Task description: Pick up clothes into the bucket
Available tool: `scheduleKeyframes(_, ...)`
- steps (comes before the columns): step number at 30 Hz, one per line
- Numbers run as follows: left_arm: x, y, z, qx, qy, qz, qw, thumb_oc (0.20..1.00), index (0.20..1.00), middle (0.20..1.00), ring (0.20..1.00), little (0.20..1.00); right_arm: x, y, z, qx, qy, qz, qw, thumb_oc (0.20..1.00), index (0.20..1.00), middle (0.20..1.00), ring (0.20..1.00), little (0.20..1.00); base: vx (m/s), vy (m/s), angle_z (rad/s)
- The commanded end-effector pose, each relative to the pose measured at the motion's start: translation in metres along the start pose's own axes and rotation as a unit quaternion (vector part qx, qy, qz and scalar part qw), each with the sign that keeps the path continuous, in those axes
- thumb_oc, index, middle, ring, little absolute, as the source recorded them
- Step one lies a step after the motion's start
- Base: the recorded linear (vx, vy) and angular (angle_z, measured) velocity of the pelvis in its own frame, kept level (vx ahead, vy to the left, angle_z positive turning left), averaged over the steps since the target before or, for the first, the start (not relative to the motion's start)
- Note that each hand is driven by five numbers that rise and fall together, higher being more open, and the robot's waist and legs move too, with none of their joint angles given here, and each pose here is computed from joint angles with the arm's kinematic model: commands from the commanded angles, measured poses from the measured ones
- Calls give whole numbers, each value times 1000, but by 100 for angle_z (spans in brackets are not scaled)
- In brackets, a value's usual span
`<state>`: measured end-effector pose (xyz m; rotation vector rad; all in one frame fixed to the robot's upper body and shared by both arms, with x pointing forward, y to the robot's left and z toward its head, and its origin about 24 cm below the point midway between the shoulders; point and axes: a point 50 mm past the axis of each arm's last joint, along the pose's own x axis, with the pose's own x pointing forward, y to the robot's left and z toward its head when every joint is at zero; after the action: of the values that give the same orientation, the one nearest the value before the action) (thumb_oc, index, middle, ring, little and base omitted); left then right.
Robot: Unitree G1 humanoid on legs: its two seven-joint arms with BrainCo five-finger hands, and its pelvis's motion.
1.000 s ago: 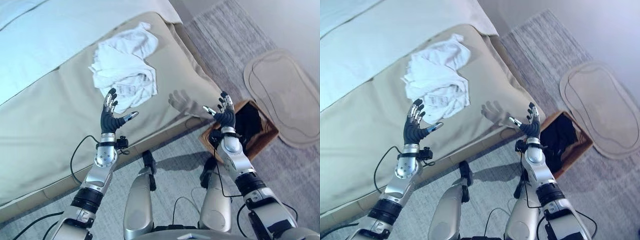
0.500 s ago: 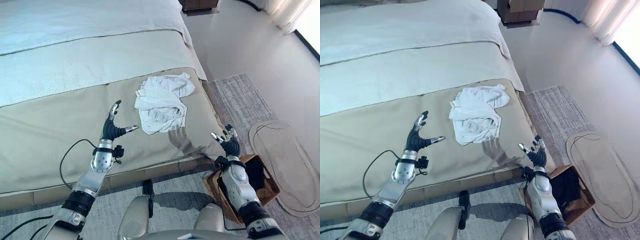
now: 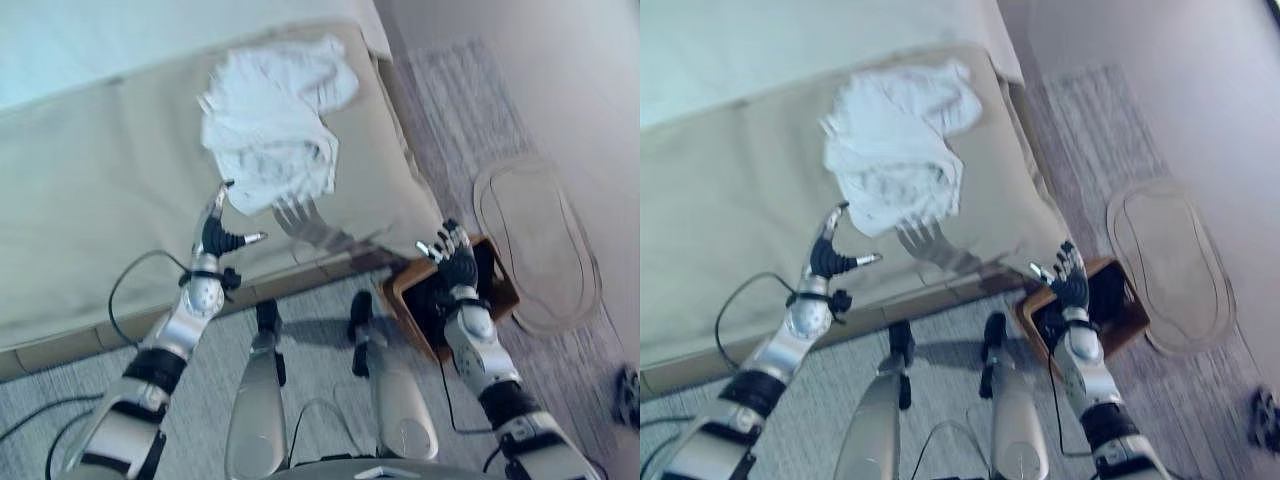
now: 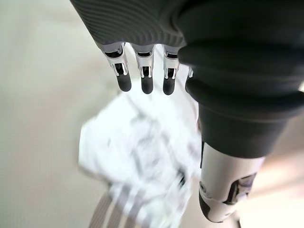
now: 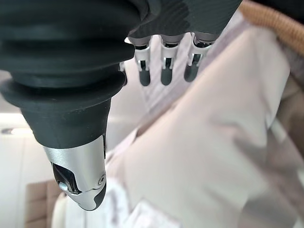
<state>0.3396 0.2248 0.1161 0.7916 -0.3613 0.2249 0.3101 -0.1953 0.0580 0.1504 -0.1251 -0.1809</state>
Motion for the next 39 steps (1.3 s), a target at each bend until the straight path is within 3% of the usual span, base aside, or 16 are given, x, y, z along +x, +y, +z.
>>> scheduleKeyframes(1,21,35,0,101,-20,73,992,1000,1000,1000,1000,1000,2,0,31,14,-84,2,996,1000,1000,1000,1000,1000,-41,70,-8)
scheduleKeyframes(7,42,70,-4,197,-9,132,971,1000,1000,1000,1000,1000,5,0,39,11,-102,1,995,1000,1000,1000,1000,1000,-15,44,0)
scheduleKeyframes(12,56,98,-7,308,8,174,935,1000,1000,1000,1000,1000,5,1,42,1,-113,7,994,1000,1000,1000,1000,1000,15,34,-1)
scheduleKeyframes(26,65,71,14,256,-39,136,956,1000,1000,1000,1000,1000,11,3,53,2,-137,12,990,1000,1000,1000,1000,1000,14,41,-5)
scheduleKeyframes(39,71,63,37,271,-97,168,943,1000,1000,1000,1000,1000,5,10,50,-3,-142,26,989,1000,1000,1000,1000,1000,14,6,-3)
